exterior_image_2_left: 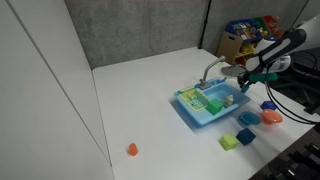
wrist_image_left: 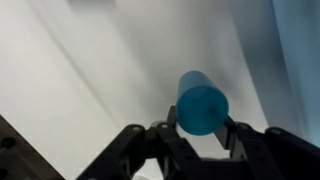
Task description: Put the blue cup in the sink
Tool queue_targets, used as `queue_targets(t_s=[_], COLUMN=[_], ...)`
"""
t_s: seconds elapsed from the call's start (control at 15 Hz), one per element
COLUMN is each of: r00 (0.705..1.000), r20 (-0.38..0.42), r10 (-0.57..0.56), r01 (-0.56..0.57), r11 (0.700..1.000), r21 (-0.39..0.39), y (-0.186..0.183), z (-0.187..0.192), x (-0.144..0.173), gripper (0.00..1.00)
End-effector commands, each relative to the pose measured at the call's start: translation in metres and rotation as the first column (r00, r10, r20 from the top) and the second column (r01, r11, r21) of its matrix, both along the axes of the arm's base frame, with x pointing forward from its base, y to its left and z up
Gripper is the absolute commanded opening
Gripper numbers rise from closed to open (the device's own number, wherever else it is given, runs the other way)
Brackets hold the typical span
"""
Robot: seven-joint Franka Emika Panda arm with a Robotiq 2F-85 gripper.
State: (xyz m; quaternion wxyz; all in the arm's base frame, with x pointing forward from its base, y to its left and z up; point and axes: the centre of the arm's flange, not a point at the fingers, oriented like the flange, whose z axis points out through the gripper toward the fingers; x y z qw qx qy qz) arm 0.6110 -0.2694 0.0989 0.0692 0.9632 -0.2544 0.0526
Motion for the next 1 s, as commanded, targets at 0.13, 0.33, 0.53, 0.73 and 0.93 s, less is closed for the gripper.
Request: queue_targets(t_s=[0.13, 0.33, 0.53, 0.73, 0.93], r00=[0.999, 0.996, 0.993, 0.993, 0.993], r20=[0.003, 0.025, 0.033, 0.041, 0.038], r10=[0.053, 0.086, 0.115, 0.11, 0.109], r01=[-0.053, -0.086, -0.115, -0.11, -0.11], r11=[0.999, 0.996, 0.993, 0.994, 0.994], r21=[0.0, 0.002, 0.007, 0.008, 0.01], y=[0.037, 0.057, 0.07, 0.068, 0.068], z=[0.055, 0.084, 0.105, 0.096, 0.097], x=[0.02, 0.029, 0.033, 0.042, 0.04], gripper=[0.13, 0.13, 0.13, 0.38, 0.38])
